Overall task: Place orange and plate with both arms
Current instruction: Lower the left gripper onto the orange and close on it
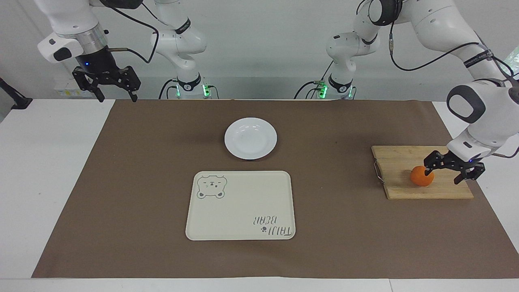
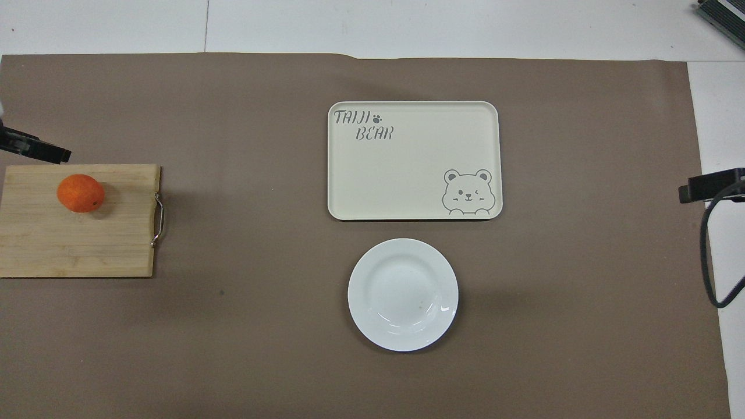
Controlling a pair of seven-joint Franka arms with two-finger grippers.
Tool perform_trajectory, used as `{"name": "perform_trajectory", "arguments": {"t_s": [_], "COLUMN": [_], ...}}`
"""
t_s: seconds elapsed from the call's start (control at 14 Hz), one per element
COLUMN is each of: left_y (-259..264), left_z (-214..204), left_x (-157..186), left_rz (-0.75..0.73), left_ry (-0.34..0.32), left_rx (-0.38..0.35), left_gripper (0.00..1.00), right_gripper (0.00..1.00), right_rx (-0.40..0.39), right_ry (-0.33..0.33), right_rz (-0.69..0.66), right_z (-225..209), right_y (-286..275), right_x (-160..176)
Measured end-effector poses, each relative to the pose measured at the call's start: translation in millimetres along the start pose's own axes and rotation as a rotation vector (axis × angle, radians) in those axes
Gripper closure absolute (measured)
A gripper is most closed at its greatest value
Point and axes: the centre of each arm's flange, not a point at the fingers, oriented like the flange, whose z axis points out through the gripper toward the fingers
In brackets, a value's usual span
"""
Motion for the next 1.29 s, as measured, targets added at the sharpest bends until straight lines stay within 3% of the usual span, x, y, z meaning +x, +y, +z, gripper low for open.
{"name": "perform_trajectory", "arguments": {"t_s": [0.21,0.64,0.86,1.0,1.29], "left_y": [4.9,6.5,5.5,4.9,28.9], "left_z": [45.6,72.0,68.7,64.6,33.3], "left_x": [-13.1,-43.7,-50.6,-51.9,-34.2], "left_rz": [0.008,0.01,0.002,0.002,0.052], "left_ry": [0.001,-0.049,-0.05,-0.045,-0.01], "left_rx": [0.0,-0.035,-0.037,-0.034,-0.026], "left_gripper": [0.0,0.0,0.0,0.2,0.2], "right_gripper": [0.0,0.0,0.0,0.0,0.0], "right_rx": [0.0,0.0,0.0,0.0,0.0], "right_ry": [0.0,0.0,0.0,0.0,0.0], "right_rz": [0.0,0.0,0.0,0.0,0.0], "right_z": [0.0,0.0,0.0,0.0,0.0], "right_y": [0.0,0.0,0.0,0.0,0.0], "right_x": [0.0,0.0,0.0,0.0,0.0]}}
